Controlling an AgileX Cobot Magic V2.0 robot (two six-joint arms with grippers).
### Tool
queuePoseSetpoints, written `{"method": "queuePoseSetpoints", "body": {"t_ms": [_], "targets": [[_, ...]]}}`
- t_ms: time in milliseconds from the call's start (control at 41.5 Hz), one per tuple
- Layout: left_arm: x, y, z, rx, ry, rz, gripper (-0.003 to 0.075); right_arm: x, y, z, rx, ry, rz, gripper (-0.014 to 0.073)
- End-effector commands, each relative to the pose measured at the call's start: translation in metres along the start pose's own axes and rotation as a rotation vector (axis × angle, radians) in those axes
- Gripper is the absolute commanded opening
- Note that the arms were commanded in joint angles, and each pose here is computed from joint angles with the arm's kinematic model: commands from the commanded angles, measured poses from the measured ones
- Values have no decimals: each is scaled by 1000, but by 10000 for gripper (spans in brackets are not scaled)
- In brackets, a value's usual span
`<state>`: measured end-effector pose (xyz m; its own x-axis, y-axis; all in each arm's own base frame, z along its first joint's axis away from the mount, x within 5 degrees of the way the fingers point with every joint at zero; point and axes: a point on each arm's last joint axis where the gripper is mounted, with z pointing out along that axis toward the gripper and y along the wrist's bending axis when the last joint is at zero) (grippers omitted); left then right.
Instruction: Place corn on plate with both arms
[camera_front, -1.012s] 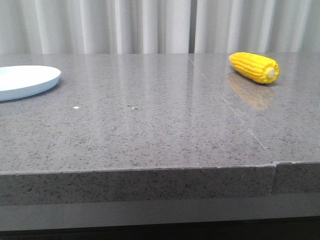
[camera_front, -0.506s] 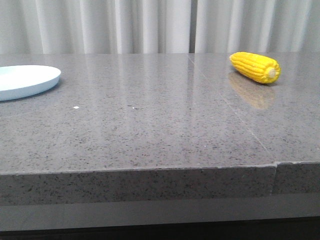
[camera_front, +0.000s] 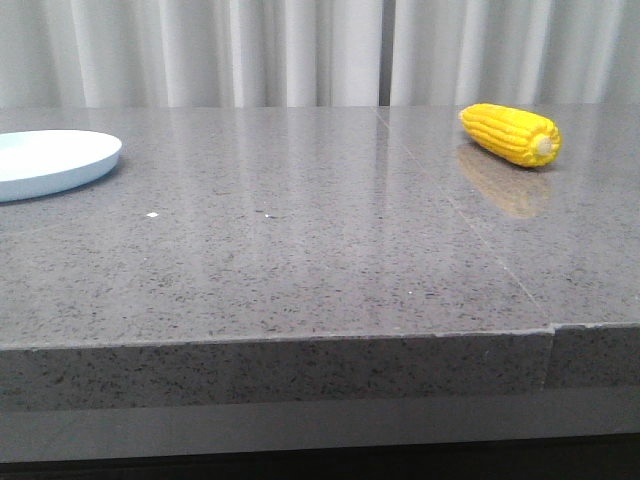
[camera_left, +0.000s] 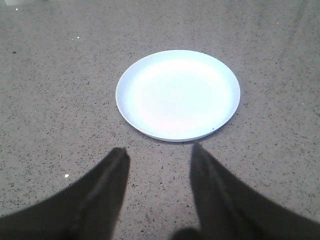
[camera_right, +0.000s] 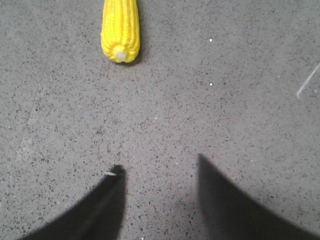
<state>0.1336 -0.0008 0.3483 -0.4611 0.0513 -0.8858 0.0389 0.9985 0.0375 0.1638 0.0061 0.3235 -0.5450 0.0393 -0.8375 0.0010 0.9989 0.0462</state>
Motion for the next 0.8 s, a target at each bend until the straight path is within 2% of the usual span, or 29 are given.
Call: {"method": "queuePoseSetpoints", "body": {"t_ms": [0,313,506,651,771], "targets": [[-15,0,-4,1,-101,0,503,-15,0,-4,3,-87,-26,589],[-18,1,7,1,-20,6,502,-15,0,-3,3,-82,-27,602],[-37,4,39,-5,103,21,502,-15,0,-3,3,-82,-27,602],[-48,17,70,-39,178,-20,502,-15,0,-3,3,-82,-27,602],[-53,36,97,-66,240,-88,502,-15,0,-3,3,-82,-27,602]]}}
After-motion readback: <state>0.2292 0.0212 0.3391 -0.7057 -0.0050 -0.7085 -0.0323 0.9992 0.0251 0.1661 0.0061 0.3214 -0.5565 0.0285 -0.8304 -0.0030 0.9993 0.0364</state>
